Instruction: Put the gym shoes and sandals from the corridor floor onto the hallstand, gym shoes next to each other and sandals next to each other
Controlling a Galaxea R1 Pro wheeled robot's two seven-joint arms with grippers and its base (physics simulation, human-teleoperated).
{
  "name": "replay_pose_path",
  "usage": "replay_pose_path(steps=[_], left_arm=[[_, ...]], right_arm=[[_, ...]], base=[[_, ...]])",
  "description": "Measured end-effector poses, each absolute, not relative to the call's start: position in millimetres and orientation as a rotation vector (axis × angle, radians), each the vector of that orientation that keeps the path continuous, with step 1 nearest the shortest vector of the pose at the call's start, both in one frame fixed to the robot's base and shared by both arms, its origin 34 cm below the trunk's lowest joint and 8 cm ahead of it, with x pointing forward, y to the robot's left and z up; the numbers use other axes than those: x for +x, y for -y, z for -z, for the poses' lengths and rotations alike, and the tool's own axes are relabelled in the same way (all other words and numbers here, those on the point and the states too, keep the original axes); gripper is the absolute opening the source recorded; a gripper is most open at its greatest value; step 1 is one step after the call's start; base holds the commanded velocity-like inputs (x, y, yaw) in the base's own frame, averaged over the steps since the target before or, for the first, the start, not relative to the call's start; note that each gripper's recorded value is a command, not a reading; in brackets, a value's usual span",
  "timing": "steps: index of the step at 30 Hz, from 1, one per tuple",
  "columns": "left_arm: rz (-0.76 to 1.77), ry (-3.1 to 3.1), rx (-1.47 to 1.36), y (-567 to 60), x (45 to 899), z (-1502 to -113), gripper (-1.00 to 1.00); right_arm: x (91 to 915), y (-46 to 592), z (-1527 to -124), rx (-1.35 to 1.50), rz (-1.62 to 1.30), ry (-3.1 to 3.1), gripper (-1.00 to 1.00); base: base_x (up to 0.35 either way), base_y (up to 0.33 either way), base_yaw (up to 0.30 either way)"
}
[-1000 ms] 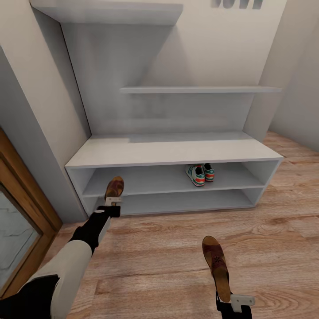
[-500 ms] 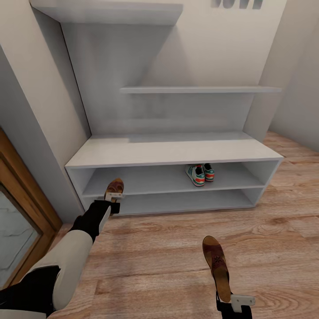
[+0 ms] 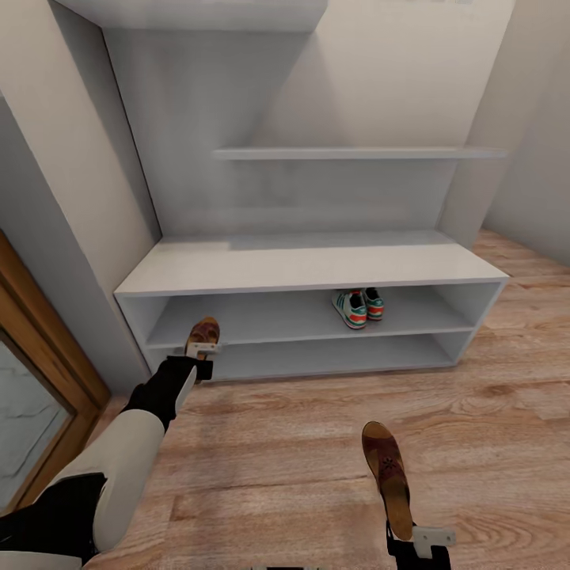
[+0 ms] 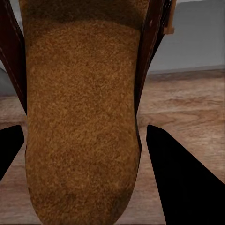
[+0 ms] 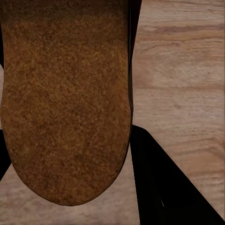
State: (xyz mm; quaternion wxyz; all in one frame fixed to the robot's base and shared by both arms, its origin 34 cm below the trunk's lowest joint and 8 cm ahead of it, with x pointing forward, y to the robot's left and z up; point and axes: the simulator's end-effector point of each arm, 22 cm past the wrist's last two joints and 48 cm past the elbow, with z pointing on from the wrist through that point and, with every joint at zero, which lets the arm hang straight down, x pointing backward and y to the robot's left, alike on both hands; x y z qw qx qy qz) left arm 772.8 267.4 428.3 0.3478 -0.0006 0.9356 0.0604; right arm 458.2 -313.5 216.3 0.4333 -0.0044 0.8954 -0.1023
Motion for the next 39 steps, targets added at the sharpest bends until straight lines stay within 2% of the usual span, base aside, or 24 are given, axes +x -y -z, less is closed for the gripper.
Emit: replay_pose_path(steps=[22,39], left_arm=[[-0.160,-2.510,0.007,-267,762,-369,-1.00],[-0.165,-2.508,0.005,-269,761,-368,-1.00]], right_arm=[[433,314,-185,-0.021,0.259,-2.311,-1.00],[433,313,-185,-0.022,0.258,-2.312,-1.00]], base=[[0.000,0.000,0.000],[0.299,0.000,0.000]])
